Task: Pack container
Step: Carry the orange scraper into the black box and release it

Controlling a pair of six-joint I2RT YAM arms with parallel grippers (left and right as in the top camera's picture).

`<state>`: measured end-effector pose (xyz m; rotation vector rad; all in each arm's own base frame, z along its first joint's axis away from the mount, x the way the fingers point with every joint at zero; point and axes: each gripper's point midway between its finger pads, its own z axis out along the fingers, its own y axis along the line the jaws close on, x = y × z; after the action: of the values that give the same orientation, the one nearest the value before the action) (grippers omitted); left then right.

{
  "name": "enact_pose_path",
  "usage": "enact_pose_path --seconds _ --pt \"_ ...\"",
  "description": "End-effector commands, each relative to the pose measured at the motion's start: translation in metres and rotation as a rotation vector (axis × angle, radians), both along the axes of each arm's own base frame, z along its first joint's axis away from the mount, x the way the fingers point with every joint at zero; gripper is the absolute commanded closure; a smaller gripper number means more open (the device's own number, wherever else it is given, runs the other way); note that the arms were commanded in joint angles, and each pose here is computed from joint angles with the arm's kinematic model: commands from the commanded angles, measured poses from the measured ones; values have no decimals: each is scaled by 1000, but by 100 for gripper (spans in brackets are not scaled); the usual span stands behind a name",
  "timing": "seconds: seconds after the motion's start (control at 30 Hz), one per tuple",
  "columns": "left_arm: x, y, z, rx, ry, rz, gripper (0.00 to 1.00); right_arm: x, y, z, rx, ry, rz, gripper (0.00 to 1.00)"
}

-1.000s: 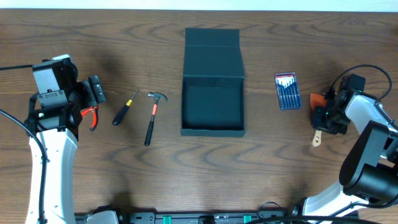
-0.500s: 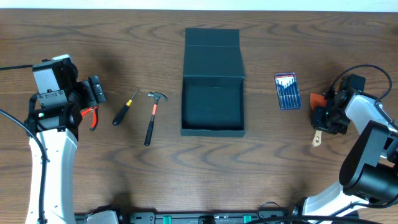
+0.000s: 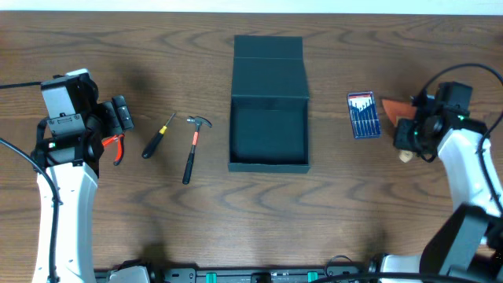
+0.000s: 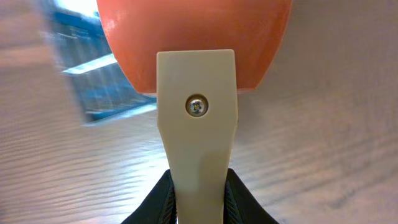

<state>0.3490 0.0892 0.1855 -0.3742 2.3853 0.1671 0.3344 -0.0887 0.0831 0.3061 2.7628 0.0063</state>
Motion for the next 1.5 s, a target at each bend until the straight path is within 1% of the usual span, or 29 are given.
enact_pose_path --seconds 0.0,0.17,0.37,0.53,0.6,0.7,0.8,0.87,1.0,1.17,1.33,1.47 --pt "2 3 3 7 -4 0 2 10 27 30 -8 -96 104 99" --pt "2 3 3 7 -3 0 2 14 72 57 -8 -177 241 99" --pt "2 3 3 7 -4 0 2 14 155 83 4 -289 549 99" --pt "2 3 3 7 -3 0 2 2 241 99 53 -406 910 99" --pt "2 3 3 7 -3 0 2 -3 269 106 41 -468 1035 99" --pt "2 3 3 7 -3 0 2 -4 299 116 17 -554 1153 99" --pt "2 3 3 7 -3 0 2 0 317 117 20 -599 1186 99" --pt "2 3 3 7 -3 0 2 3 320 110 23 -588 1191 99" --pt "2 3 3 7 -3 0 2 6 322 86 28 -525 1204 99" --pt "2 3 3 7 -4 0 2 11 322 51 -10 -450 1268 99" --pt "2 3 3 7 -3 0 2 19 310 8 -37 -338 1265 99" --pt "2 3 3 7 -3 0 2 19 303 -14 -35 -278 1277 99"
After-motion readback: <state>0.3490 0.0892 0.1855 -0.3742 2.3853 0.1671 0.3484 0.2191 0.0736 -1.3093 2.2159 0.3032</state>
